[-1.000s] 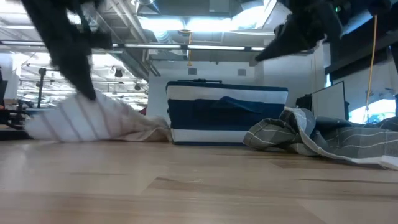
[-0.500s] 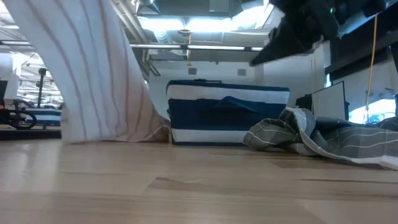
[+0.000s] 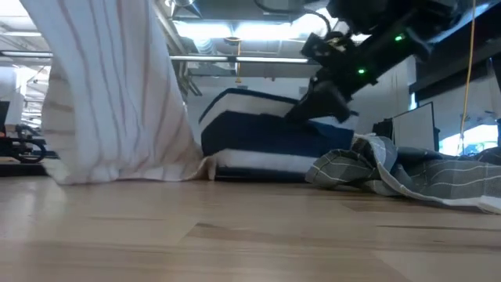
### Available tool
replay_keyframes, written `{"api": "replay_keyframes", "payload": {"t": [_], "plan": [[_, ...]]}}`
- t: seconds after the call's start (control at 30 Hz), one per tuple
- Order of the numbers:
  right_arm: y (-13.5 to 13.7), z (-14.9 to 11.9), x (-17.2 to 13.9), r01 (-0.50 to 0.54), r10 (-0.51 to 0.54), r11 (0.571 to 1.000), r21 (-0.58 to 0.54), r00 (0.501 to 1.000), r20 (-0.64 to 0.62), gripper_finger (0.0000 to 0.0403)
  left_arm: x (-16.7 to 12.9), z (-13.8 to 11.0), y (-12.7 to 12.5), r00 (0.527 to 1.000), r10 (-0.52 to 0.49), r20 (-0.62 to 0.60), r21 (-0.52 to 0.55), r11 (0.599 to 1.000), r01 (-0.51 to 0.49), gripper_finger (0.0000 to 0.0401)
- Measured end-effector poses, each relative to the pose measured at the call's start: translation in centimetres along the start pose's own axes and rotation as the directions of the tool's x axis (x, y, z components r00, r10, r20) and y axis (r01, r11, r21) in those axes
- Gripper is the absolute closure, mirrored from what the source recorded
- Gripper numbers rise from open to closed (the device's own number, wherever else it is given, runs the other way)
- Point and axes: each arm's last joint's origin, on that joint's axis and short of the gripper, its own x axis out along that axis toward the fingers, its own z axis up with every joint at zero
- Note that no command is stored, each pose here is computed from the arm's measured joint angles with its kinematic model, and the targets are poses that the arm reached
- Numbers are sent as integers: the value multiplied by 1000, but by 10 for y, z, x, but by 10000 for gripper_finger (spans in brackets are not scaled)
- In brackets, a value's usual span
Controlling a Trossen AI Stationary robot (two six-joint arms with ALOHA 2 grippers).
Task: Fold towel
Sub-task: Fold the white towel
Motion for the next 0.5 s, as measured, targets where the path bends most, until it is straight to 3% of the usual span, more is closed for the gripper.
{"api": "replay_keyframes", "payload": {"t": [0.1,0.27,0.4,0.5], "plan": [[-14,-1,3,54,-53,998,25,998,-16,343,-4,3,-11,995,-78,57,70,995,74,400],[-17,-3,5,21,-21,999,30,1000,-16,343,-13,11,-27,965,-198,174,200,966,163,400],[-12,5,1,-50,50,999,1,999,-15,343,-25,21,-36,930,-258,262,305,936,174,400],[-9,21,-10,-84,83,996,-32,996,-29,343,-33,29,-38,909,-242,338,364,925,111,400]]}}
